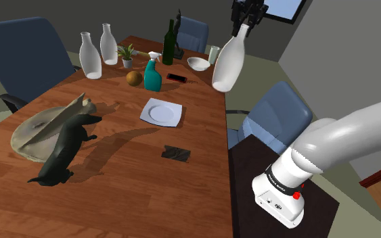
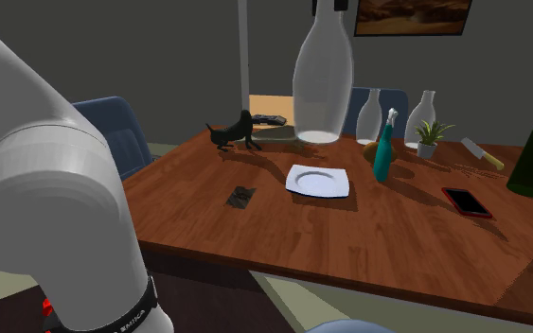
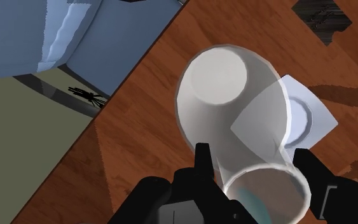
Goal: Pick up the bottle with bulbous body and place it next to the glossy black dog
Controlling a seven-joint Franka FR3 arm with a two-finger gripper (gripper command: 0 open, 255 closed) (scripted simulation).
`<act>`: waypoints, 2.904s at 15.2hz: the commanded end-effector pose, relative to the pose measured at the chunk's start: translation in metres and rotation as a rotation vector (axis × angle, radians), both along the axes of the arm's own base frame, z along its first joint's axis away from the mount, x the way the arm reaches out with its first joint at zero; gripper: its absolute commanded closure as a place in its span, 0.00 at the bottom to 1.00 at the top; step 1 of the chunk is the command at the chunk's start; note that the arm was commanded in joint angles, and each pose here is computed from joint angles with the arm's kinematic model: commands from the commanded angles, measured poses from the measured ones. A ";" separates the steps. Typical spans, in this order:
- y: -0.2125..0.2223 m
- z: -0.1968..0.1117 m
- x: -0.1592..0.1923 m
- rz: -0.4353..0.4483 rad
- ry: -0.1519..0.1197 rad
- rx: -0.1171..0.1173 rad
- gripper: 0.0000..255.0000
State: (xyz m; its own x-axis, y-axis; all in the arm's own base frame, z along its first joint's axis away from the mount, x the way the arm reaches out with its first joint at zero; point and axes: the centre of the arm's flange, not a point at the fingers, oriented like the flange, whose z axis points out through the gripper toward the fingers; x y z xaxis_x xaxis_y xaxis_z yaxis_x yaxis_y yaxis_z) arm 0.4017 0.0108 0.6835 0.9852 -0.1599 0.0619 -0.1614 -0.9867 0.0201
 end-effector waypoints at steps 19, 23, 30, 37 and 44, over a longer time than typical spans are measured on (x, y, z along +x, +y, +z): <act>0.079 0.072 -0.004 0.000 0.000 0.000 1.00; 0.132 0.072 -0.006 0.000 0.000 0.000 1.00; 0.224 0.073 -0.009 0.000 0.000 0.000 1.00; 0.317 0.073 -0.013 0.000 0.000 0.000 1.00; 0.415 0.074 -0.016 0.000 0.000 0.000 1.00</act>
